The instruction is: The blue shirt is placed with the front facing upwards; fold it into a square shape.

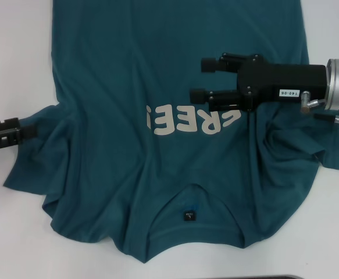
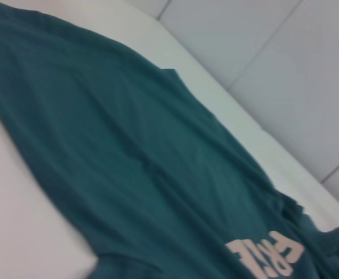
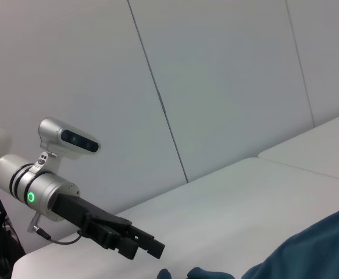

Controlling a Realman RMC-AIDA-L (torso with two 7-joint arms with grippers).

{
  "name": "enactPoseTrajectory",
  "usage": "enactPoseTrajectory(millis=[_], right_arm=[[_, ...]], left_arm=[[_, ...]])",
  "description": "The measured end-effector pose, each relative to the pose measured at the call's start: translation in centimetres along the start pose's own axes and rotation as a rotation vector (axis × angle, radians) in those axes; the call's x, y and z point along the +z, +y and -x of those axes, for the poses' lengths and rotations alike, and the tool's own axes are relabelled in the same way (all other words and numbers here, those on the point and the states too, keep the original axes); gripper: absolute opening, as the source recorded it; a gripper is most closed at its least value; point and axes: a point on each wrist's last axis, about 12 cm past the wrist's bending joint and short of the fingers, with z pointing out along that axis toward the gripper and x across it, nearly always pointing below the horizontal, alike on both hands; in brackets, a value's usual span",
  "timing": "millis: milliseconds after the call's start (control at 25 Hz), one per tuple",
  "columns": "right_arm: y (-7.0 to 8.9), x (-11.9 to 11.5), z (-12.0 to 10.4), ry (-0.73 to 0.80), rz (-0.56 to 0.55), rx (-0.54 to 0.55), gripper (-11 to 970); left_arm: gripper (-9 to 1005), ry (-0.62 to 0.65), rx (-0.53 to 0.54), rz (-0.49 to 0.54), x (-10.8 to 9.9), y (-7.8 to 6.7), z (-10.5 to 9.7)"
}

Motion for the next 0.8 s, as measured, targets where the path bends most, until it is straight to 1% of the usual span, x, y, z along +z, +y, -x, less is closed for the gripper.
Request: enactPoseTrajectory(millis=[320,560,800], right_arm=[[0.0,0.0,0.1,-0.001,-0.002,0.0,914],[-0.1,-0.1,0.1,-0.002,-0.004,0.004,914],[0.0,-0.2,0.0,-0.001,-0.007,0.007,914]], left_arm=[[766,0.022,-0.012,0.1,0.3,1.1,-0.6],[756,0.036,-0.015,0.122,0.6,1.3,-0.8],[745,0.051,-0.017,0.117,1.0,1.1,-1.2]])
